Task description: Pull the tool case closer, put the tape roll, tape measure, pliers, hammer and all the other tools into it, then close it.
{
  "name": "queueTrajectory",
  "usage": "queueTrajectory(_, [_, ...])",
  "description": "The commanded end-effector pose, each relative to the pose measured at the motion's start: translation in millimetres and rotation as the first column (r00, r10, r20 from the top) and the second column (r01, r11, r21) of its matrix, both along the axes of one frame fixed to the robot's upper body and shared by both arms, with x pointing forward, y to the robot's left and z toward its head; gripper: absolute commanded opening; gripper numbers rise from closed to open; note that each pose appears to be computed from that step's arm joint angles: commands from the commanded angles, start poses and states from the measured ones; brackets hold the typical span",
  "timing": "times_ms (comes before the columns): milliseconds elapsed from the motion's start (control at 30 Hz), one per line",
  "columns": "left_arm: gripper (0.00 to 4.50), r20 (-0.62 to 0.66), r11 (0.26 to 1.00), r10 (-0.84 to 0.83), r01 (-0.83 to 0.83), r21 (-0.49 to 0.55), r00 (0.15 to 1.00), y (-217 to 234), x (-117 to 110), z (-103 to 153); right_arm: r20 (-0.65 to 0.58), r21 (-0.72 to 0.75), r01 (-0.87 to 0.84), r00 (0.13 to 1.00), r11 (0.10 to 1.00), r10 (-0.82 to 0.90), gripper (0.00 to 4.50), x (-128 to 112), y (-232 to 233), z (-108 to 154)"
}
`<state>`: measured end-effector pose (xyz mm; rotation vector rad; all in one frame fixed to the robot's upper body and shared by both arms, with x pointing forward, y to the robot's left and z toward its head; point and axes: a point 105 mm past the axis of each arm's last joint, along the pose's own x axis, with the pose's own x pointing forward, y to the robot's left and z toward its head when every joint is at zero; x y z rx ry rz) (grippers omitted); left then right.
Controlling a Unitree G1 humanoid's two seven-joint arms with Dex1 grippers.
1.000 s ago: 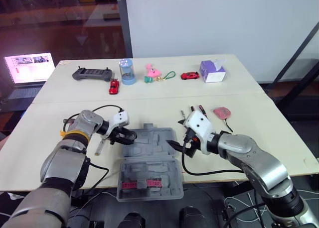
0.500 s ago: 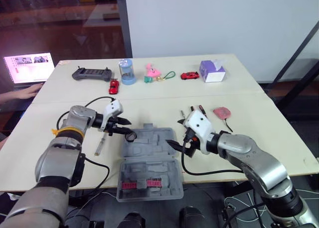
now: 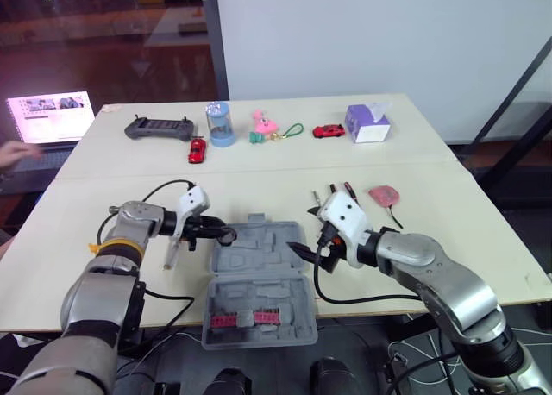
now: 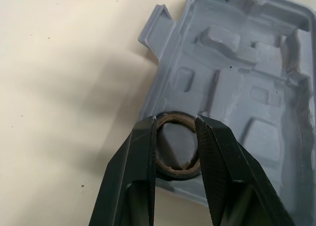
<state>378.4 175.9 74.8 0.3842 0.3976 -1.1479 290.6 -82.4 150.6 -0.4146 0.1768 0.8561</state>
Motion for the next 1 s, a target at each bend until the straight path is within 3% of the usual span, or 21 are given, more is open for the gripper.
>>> queueTrajectory(33, [1.33,0.042,1.0,-0.003,0.002,0.024,0.999,-2,2,-1,0.06,0.024,-0.001,0.998,1.0,0.0,4.5,-1,0,15])
queueTrajectory(233, [1.33,0.086,0.991,-0.012,0.0,0.137,0.996,0,-2,-20,0.057,0.03,-0.002,0.998,1.0,0.0,4.5,-3,0,16])
queueTrajectory(633, [1.33,0.081,0.966,-0.065,0.042,0.255,0.995,3,-12,-43,0.059,0.03,-0.002,0.998,1.0,0.0,4.5,-4,-1,18])
queueTrajectory(767, [1.33,0.099,0.971,-0.038,0.013,0.238,0.994,3,-8,-41,0.06,0.029,-0.005,0.998,1.0,0.003,4.5,-3,-1,18])
queueTrajectory(867, [1.33,0.128,0.985,-0.008,-0.015,0.171,0.992,-2,-1,-27,0.06,0.029,-0.007,0.998,1.0,0.006,4.5,-3,-1,17])
queueTrajectory(1000, [1.33,0.163,0.999,0.028,-0.032,0.02,0.986,-3,11,14,0.06,0.027,-0.005,0.998,1.0,0.003,4.5,-1,-4,17])
